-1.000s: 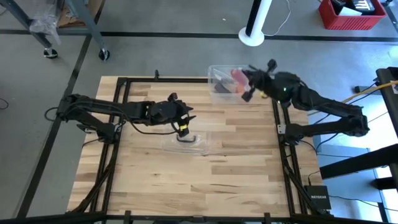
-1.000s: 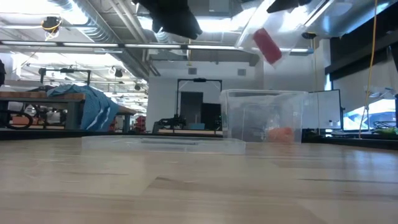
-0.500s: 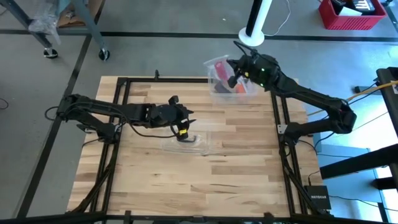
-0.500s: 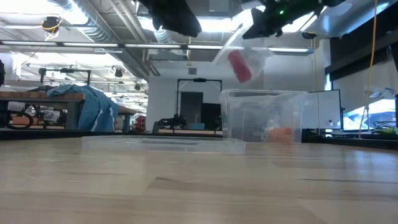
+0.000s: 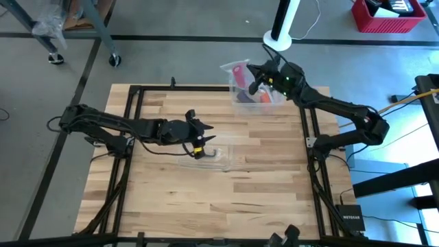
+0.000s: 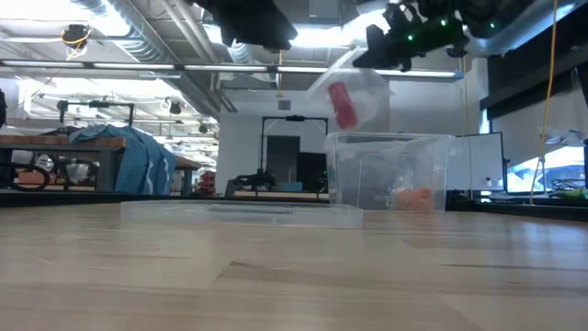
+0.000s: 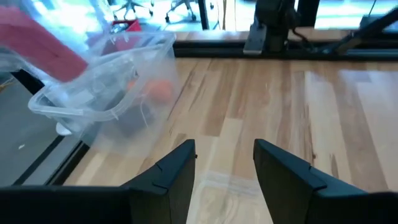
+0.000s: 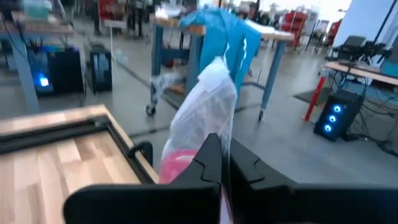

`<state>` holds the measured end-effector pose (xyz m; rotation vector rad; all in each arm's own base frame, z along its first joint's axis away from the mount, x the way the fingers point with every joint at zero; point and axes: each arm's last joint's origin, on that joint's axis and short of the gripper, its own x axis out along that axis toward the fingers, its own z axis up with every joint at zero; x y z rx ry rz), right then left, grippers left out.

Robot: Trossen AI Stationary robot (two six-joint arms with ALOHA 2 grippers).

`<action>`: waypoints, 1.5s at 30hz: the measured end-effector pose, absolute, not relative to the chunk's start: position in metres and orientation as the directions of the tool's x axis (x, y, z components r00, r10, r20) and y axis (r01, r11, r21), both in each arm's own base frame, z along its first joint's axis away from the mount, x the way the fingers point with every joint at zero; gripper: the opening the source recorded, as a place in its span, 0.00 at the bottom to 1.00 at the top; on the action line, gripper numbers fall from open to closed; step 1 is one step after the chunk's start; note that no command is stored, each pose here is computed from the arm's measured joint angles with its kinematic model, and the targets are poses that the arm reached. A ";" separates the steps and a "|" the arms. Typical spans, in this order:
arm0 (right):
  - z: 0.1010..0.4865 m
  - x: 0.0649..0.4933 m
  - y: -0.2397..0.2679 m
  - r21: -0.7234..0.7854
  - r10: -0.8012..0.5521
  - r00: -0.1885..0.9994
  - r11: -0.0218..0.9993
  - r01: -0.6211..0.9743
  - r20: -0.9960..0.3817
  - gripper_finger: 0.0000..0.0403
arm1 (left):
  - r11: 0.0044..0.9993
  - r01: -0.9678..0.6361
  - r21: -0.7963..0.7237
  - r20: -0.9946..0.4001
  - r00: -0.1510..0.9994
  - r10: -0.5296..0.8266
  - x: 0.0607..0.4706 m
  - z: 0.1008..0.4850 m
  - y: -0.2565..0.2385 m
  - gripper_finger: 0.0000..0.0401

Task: Roll bandage
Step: Put the transparent zip lock bag into the transparent bin

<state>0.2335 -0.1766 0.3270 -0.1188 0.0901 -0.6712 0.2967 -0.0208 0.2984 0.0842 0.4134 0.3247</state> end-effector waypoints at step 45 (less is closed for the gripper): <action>0.194 0.233 -0.179 -0.224 -0.633 0.717 0.774 0.592 -0.292 0.14 | 0.949 -0.286 0.131 -0.326 0.892 0.314 0.294 0.292 -0.024 0.39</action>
